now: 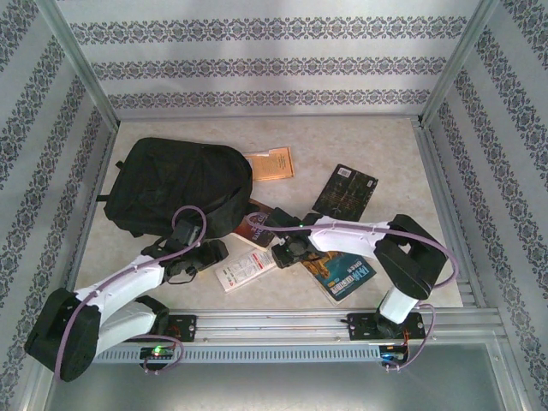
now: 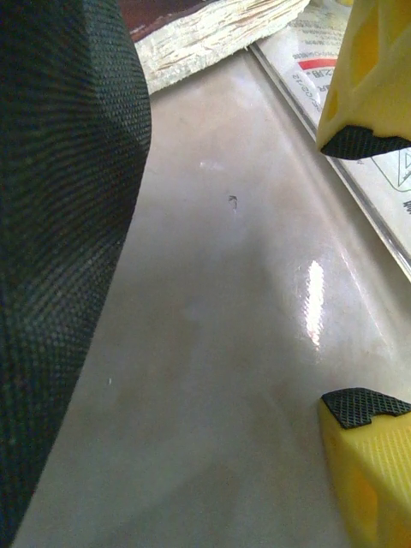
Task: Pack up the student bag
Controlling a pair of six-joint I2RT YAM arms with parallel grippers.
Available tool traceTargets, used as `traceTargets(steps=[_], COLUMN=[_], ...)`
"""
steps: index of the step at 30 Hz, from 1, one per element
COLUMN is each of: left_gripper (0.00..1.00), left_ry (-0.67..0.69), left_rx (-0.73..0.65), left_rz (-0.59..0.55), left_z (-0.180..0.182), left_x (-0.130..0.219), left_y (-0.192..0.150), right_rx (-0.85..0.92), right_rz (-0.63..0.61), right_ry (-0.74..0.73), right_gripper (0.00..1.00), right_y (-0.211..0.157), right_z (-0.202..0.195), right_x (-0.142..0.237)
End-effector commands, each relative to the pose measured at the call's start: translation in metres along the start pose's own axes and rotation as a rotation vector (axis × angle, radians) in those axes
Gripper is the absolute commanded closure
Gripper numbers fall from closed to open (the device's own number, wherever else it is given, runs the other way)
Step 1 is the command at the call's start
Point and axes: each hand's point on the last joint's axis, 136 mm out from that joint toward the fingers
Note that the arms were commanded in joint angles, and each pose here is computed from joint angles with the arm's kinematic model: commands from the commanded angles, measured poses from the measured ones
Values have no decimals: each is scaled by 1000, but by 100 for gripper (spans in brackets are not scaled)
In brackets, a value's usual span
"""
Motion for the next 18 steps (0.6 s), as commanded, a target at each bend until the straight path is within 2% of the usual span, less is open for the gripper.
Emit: traceTargets(steps=[1,4,9,13,17,18], left_gripper=[26,27,27,27,26,26], left_ry=[-181,-216,-230,-183,-154,-147], left_rx=[-34,-40,-27,-10,-16,-15], left_rz=[95,124,196,224,175,161], left_z=[-33,-39,-44,-33,-27,-26], left_x=[-10,-12,-24,-30,-15,-10], left_y=[-16,-21,-34,-41,-37,-35], right_rx=[-42,-57,-60,-77,-120,-127], right_rz=[15,19,18,16,38,40], right_ry=[136,271,361,356,321,326], right_gripper=[64,63,63,63,66,70], right_y=[0,1,2,4,4,4], right_z=[17,35,50,49,44,45], right_x=[-1,3,7,3,-11,-14])
Point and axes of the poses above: each hand's point on the last joint's axis, 136 mm out from that joint toward the fingers, its own x axis back along the fingers, its own z axis along the line the jaws close on, y = z × x, and after that the axes turned 7 degrees about x, right-handed
